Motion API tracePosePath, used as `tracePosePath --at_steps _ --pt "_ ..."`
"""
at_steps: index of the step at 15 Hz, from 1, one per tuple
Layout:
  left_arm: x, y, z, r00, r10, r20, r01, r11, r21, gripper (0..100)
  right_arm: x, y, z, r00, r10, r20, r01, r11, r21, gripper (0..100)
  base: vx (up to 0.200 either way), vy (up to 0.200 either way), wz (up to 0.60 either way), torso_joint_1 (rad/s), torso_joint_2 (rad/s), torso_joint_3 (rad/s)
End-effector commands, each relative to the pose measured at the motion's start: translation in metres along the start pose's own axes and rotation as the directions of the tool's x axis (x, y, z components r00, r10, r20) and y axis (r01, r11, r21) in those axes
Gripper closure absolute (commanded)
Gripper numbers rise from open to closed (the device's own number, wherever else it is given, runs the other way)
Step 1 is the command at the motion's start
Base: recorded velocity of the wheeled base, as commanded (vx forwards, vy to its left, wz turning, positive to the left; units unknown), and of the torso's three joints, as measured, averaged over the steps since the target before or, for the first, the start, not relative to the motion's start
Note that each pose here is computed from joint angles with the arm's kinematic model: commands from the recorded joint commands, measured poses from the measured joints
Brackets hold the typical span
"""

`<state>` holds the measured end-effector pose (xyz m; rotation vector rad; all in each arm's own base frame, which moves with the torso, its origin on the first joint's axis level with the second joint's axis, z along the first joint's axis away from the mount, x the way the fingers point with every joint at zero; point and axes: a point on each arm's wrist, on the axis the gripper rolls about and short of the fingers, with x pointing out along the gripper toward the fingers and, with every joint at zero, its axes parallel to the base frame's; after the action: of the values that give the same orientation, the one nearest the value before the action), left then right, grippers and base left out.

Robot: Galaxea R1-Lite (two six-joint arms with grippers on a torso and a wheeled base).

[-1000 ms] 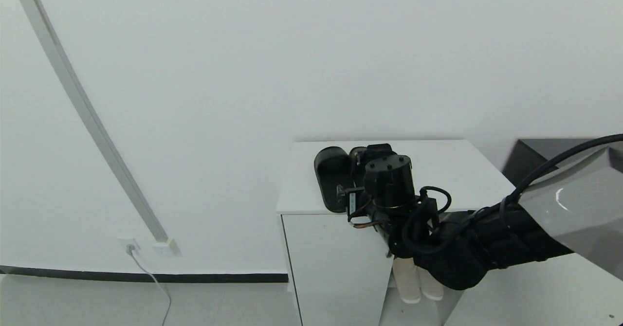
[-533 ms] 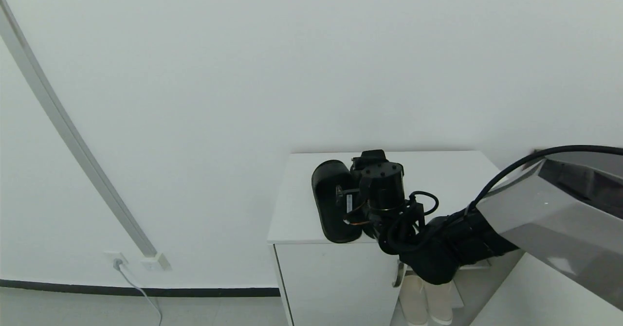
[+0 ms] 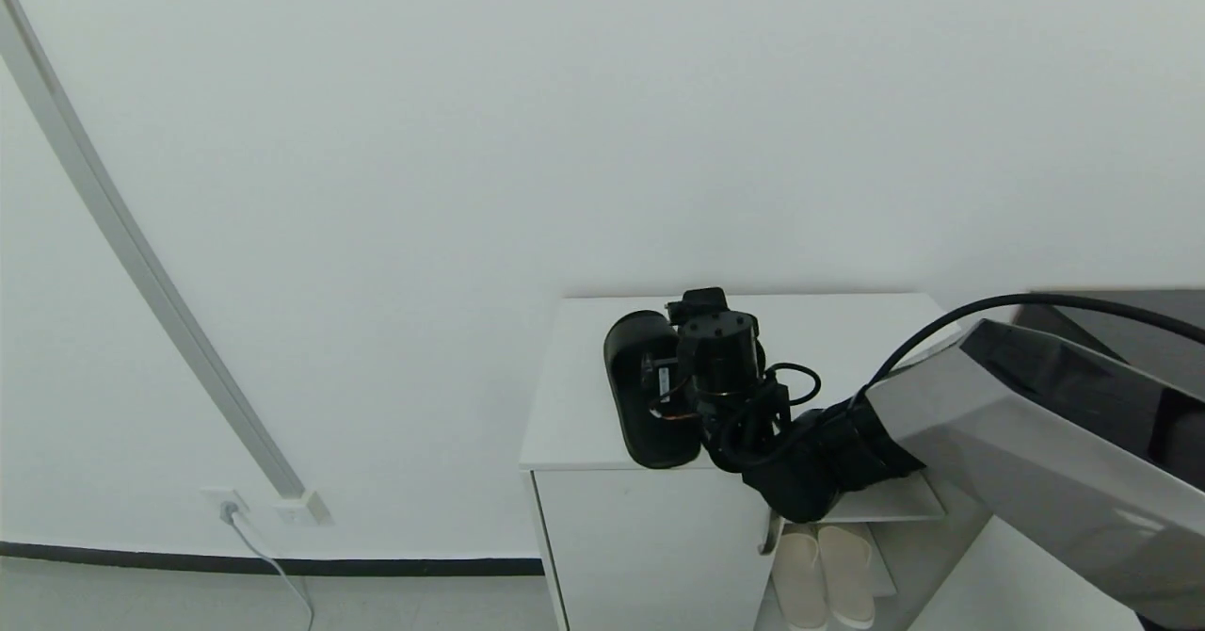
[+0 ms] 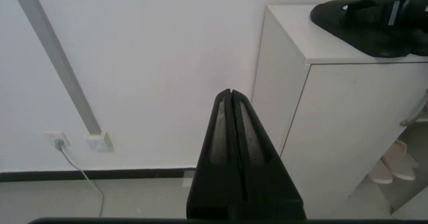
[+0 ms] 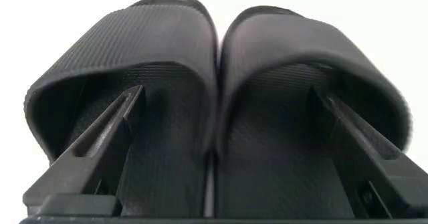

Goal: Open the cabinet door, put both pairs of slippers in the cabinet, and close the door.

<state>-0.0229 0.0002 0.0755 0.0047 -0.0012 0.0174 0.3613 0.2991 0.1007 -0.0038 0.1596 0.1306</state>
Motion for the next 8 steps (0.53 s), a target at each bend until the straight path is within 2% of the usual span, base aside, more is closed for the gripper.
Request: tracePosePath --at_steps 1,3,4,8 --pt "0.0 0.0 0.0 1.0 0.001 -0.001 -0.001 1.0 0.0 100 0.015 -0.001 -0.007 1.0 -0.017 0.0 0.017 1.0 -0.003 0 0.0 0.0 0.0 0.0 0.0 0.0" --pt "0.0 0.0 0.0 1.0 0.001 -0.001 -0.001 1.0 0.0 100 0.024 -0.001 -0.006 1.0 -0.005 -0.002 0.005 1.0 -0.001 0 0.0 0.0 0.0 0.0 0.0 0.0" --pt "0.0 0.0 0.0 1.0 0.001 -0.001 -0.001 1.0 0.0 100 0.029 -0.001 -0.005 1.0 -0.009 0.002 0.009 1.0 0.004 100 0.0 0.0 0.0 0.0 0.0 0.0" --pt "0.0 0.0 0.0 1.0 0.001 -0.001 -0.001 1.0 0.0 100 0.03 -0.002 -0.004 1.0 -0.011 0.006 0.011 1.0 0.007 100 0.0 0.0 0.0 0.0 0.0 0.0"
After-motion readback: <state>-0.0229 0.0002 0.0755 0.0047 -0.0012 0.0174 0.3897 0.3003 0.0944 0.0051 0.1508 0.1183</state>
